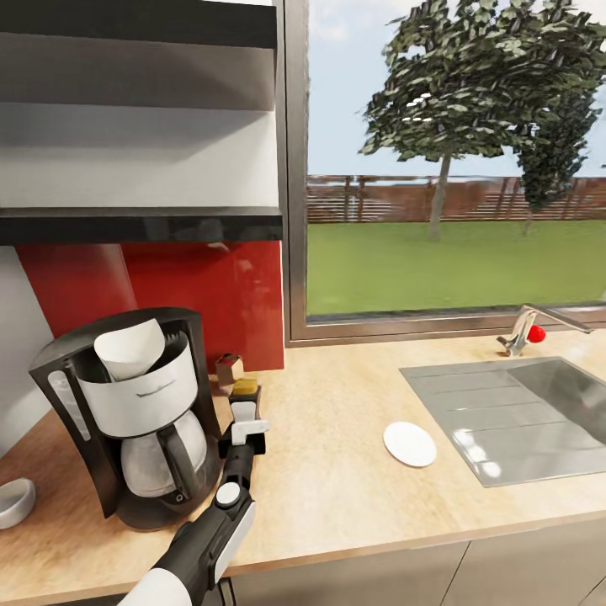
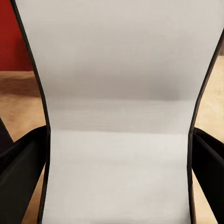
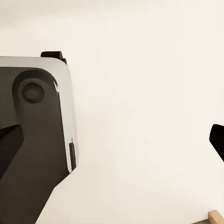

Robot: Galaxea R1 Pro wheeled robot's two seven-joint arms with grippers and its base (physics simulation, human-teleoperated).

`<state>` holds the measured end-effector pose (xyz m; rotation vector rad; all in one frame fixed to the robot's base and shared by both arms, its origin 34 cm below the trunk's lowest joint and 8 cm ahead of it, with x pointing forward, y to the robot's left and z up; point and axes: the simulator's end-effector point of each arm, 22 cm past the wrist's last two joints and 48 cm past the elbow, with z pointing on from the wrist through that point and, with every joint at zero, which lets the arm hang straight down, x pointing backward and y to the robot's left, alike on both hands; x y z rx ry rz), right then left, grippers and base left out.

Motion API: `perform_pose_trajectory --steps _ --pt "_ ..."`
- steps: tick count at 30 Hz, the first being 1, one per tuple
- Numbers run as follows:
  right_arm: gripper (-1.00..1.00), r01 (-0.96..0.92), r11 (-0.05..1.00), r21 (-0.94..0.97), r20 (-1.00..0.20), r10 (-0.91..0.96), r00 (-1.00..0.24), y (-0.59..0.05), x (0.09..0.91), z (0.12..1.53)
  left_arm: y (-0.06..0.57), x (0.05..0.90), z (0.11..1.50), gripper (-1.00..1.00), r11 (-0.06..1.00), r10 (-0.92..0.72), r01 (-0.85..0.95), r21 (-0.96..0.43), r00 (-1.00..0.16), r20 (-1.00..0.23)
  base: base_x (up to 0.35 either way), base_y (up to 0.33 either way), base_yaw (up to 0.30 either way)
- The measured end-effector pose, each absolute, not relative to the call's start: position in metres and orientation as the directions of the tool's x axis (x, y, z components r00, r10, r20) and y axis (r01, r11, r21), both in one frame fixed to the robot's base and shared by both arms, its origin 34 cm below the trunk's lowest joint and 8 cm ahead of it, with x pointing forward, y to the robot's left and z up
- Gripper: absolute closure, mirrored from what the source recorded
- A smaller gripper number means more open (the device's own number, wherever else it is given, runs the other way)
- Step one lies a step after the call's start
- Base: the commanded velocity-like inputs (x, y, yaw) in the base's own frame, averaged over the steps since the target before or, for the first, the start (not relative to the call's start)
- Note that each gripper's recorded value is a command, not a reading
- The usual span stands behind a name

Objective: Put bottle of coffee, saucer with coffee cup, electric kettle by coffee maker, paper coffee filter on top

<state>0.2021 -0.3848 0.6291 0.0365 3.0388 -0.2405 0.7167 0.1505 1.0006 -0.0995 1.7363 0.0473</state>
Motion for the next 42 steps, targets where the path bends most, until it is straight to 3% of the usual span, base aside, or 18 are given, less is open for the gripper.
perform_pose_trajectory --steps 19,42 --pt "-1.0 0.032 0.987 -0.156 -0.094 0.017 -0.995 -0.3848 0.2021 0.6291 0.1506 0.7169 1.0013 -1.0 0.995 -0.042 -0.095 -0.027 -0.16 -0.986 -0.013 -0.004 0.0" --pt "-1.0 0.032 0.987 -0.156 -0.094 0.017 -0.995 -0.385 0.2022 0.629 0.15 0.717 1.0013 -1.0 0.995 -0.046 -0.095 -0.031 -0.159 -0.986 -0.276 -0.114 0.0"
